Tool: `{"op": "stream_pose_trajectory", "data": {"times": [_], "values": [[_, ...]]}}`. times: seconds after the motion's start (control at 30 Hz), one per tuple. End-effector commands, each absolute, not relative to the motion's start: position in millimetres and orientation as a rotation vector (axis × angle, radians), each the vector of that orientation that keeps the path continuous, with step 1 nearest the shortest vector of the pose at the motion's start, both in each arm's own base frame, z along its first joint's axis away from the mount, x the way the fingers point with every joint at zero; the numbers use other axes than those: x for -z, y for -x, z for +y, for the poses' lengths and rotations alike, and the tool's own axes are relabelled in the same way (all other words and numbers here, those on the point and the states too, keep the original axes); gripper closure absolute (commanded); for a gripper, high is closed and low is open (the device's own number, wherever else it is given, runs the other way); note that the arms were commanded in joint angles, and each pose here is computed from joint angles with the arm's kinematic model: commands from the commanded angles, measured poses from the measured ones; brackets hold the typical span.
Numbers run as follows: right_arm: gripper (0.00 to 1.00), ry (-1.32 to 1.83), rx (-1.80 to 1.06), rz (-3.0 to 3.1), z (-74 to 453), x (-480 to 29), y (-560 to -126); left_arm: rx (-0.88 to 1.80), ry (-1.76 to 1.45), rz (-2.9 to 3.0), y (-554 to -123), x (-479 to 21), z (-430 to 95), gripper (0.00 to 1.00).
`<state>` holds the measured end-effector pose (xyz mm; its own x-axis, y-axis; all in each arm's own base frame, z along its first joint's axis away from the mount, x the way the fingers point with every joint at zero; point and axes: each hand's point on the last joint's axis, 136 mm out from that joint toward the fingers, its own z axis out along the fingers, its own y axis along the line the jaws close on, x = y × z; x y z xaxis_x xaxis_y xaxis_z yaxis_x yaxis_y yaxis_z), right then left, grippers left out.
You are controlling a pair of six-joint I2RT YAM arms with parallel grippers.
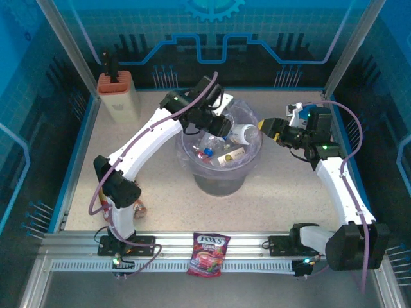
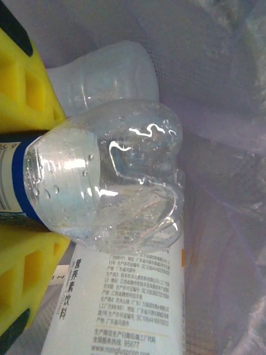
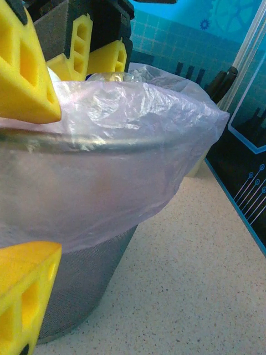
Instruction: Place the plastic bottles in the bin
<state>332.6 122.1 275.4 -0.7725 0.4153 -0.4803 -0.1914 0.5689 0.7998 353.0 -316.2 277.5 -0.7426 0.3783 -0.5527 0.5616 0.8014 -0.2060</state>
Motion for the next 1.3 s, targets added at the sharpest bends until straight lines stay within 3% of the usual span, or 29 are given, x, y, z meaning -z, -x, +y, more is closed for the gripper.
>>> {"op": "stream_pose_trajectory", "data": {"times": [0.0,0.17,0.4,0.53,0.83,1.07,1.27], "values": [[0.41,-0.144,-1.216,2.129,124.5,-280.7,-327.8,0.558,-0.855,2.566,-328.5,-256.1,-331.2,0.68],[0.41,-0.132,-1.216,2.122,125.0,-285.1,-326.7,0.619,-0.886,2.589,-321.6,-243.9,-343.1,0.68],[0.32,-0.076,-1.144,2.101,120.8,-308.7,-320.1,0.641,-0.84,2.496,-320.9,-276.5,-339.2,0.44],[0.28,-0.067,-1.084,2.097,115.0,-316.2,-316.0,0.634,-0.819,2.419,-320.3,-302.2,-333.0,0.36],[0.34,-0.093,-1.048,2.085,107.1,-318.1,-304.7,0.661,-0.736,2.282,-314.3,-348.3,-318.1,0.17],[0.43,-0.168,-1.085,2.114,103.5,-290.7,-310.1,0.632,-0.528,2.261,-315.5,-367.7,-273.4,0.15],[0.48,-0.293,-1.163,2.079,91.0,-269.5,-307.1,0.624,-0.245,2.296,-308.5,-348.1,-201.1,0.17]]}}
